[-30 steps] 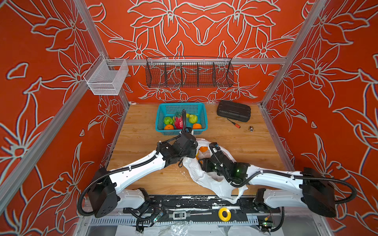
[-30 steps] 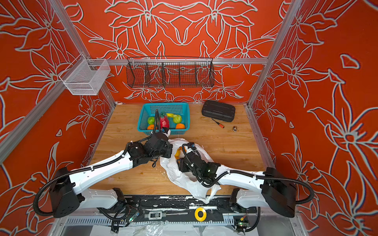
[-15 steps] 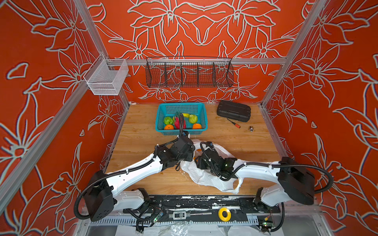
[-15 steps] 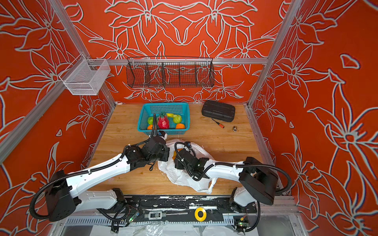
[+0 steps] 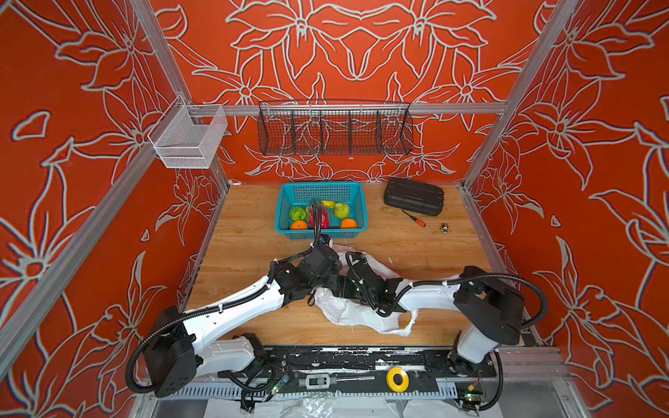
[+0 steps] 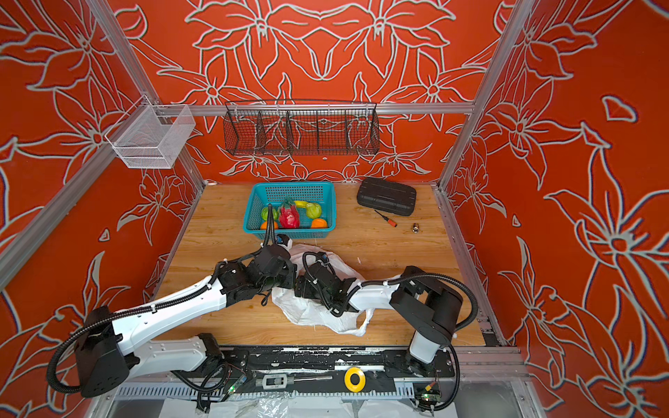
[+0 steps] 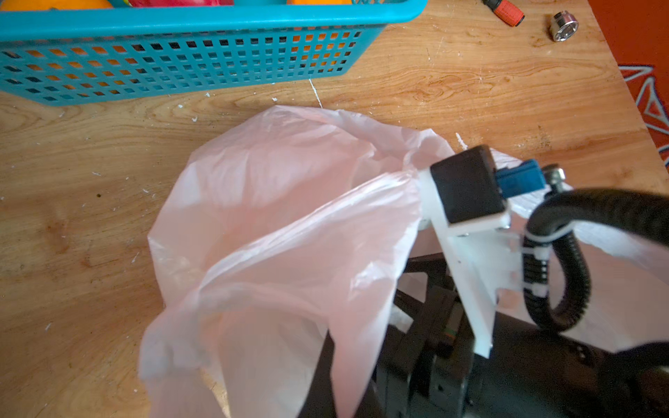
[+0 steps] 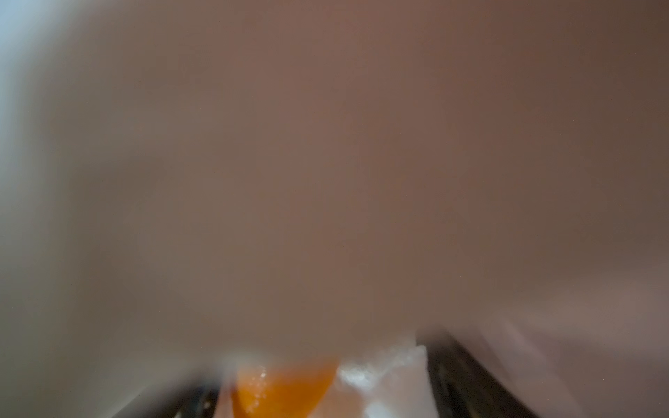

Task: Untie the knot of the plastic bag and take out the fruit
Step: 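Hold bag rim with left gripper while right gripper reaches toward an orange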

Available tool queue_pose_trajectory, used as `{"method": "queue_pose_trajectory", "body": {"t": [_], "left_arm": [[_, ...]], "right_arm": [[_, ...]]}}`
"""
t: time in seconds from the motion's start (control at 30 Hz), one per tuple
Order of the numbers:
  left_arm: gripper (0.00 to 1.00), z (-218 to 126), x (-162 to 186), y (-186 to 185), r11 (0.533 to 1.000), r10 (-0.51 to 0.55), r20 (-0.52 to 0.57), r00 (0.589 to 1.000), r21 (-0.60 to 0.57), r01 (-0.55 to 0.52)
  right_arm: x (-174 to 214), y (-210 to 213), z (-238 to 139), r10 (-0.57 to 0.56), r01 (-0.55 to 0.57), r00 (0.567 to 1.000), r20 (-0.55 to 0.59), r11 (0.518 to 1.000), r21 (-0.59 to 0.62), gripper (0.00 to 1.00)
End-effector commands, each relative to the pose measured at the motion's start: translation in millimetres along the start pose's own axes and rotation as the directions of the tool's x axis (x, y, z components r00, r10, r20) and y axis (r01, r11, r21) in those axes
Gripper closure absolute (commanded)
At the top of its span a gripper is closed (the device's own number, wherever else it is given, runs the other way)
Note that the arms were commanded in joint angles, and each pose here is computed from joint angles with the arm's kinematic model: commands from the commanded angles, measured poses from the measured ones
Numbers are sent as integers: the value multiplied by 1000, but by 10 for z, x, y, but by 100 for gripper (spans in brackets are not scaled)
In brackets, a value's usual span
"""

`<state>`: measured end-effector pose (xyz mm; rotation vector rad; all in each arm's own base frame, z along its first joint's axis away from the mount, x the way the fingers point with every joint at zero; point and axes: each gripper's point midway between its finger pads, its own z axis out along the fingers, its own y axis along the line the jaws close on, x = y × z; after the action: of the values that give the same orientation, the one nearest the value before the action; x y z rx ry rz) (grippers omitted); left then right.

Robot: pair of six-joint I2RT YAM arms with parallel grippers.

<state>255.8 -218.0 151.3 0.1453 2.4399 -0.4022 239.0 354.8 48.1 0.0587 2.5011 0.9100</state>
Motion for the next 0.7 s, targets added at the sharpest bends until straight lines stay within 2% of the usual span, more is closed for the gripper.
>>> {"method": "queue_pose_trajectory", "body": {"t": [0.0,0.07,0.17,0.47,0.67], "left_arm": [[100,-47,-20,38,1000,-25,22,999,-7,25],[100,-61,-7,72,1000,-26,25,999,-16,26],[100,-93,2,114,999,-30,37,999,-23,31],[99,-122,17,152,999,-39,47,998,-26,40],[97,-92,20,145,999,-42,40,998,-29,43]], "right_arm": [[155,-271,101,58,-55,997,-57,997,61,32],[110,-268,81,74,-73,996,-39,997,41,45],[38,-236,42,94,-94,995,-18,996,0,54],[-79,-209,9,186,-185,982,0,977,-106,60],[-193,-184,-131,192,-187,981,29,974,-125,60]]}}
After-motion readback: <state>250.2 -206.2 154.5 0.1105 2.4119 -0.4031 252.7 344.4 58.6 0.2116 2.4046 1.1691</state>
